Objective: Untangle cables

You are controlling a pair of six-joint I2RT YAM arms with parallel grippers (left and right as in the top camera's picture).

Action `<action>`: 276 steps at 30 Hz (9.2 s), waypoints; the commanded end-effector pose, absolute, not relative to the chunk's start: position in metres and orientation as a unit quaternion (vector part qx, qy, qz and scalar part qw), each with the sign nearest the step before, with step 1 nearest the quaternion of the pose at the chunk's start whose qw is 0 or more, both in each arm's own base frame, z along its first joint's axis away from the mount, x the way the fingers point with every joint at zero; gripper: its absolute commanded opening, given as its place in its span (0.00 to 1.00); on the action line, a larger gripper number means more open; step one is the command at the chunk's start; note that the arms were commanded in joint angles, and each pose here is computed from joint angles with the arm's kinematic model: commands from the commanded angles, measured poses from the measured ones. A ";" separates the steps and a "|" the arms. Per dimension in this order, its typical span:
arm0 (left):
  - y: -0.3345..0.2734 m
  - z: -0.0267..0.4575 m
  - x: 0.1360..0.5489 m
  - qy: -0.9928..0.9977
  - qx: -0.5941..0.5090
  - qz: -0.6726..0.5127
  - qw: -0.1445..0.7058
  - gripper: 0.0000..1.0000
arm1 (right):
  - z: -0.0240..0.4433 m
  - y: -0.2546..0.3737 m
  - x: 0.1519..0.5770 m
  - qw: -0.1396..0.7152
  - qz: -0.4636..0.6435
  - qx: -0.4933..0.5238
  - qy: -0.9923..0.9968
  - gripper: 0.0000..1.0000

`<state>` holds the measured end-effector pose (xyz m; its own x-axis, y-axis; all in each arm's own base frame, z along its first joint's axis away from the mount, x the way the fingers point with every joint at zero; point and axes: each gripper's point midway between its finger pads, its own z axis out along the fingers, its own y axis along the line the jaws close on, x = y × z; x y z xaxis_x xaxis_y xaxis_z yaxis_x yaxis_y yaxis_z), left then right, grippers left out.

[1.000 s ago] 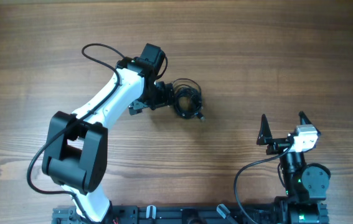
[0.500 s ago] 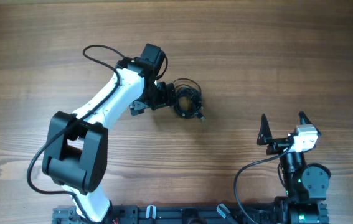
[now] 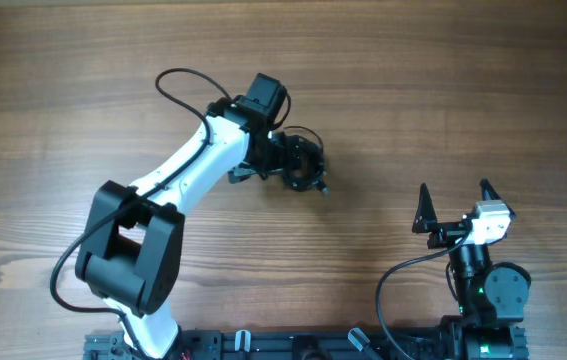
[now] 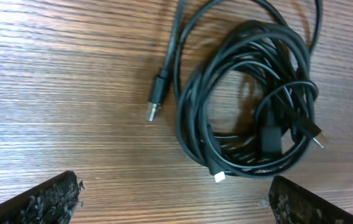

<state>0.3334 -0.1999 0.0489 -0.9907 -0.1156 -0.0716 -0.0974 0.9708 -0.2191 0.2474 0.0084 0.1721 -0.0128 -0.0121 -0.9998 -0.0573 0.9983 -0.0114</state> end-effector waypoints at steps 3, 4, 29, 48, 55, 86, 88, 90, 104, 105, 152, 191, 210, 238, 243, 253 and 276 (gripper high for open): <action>-0.207 0.044 0.339 0.989 -0.083 -0.115 0.040 1.00 | 0.171 0.004 0.248 0.701 0.012 -0.011 0.713 1.00; -0.208 0.043 0.340 0.987 -0.099 -0.118 0.040 1.00 | 0.171 0.004 0.248 0.701 0.012 -0.011 0.713 1.00; -0.243 0.031 0.329 0.986 -0.090 -0.140 0.022 0.04 | 0.171 0.004 0.248 0.701 0.012 -0.011 0.713 1.00; -0.214 0.201 0.319 0.951 -0.097 -0.250 0.153 0.04 | 0.171 0.004 0.248 0.701 0.012 -0.011 0.713 1.00; -0.194 0.186 0.309 0.965 -0.114 -0.193 0.137 0.04 | 0.179 0.010 0.248 0.712 0.045 -0.003 0.701 1.00; -0.279 0.300 0.295 0.852 0.035 -0.502 0.143 0.04 | 0.306 0.072 0.163 0.530 0.295 0.044 0.793 1.00; -0.285 0.316 0.288 0.832 0.064 -0.533 0.143 0.04 | 0.305 0.076 0.166 0.505 0.322 0.066 0.798 1.00; -0.291 0.332 0.280 0.811 0.091 -0.561 0.139 0.04 | 0.301 0.077 0.169 0.482 0.342 0.098 0.801 1.00; -0.300 0.367 0.262 0.770 0.038 -0.636 0.030 0.04 | 0.290 0.091 0.177 0.436 0.364 0.067 0.820 1.00; -0.301 0.370 0.261 0.766 0.036 -0.641 0.025 0.04 | 0.290 0.094 0.176 0.438 0.364 0.052 0.821 1.00; -0.327 0.412 0.260 0.723 -0.053 -0.688 -0.033 0.04 | 0.225 0.131 0.229 0.190 0.471 0.063 0.859 0.75; -0.326 0.400 0.273 0.736 -0.069 -0.673 0.002 0.04 | 0.239 0.146 0.236 0.118 0.533 0.146 0.825 0.63; -0.320 0.382 0.296 0.752 -0.130 -0.645 0.045 0.04 | 0.232 0.162 0.225 0.078 0.525 0.159 0.832 0.73; -0.319 0.382 0.301 0.751 -0.140 -0.643 0.057 0.04 | 0.183 0.132 0.256 0.098 0.402 0.295 0.861 0.77; -0.319 0.381 0.301 0.752 -0.141 -0.641 0.056 0.04 | 0.168 0.128 0.269 0.095 0.384 0.310 0.865 0.61; -0.319 0.381 0.301 0.752 -0.141 -0.641 0.056 0.04 | 0.183 0.174 0.288 0.063 0.487 0.223 0.842 0.50; -0.224 0.265 0.334 0.814 -0.401 -0.413 0.083 0.04 | 0.234 0.172 0.272 0.173 0.504 0.122 0.837 0.04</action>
<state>0.3104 -0.2772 0.2886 -0.8036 -0.5234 0.2834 -0.4945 0.3223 -0.8072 0.2814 0.1748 0.2024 -0.9197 0.3919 -0.0232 0.1670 0.4441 0.8803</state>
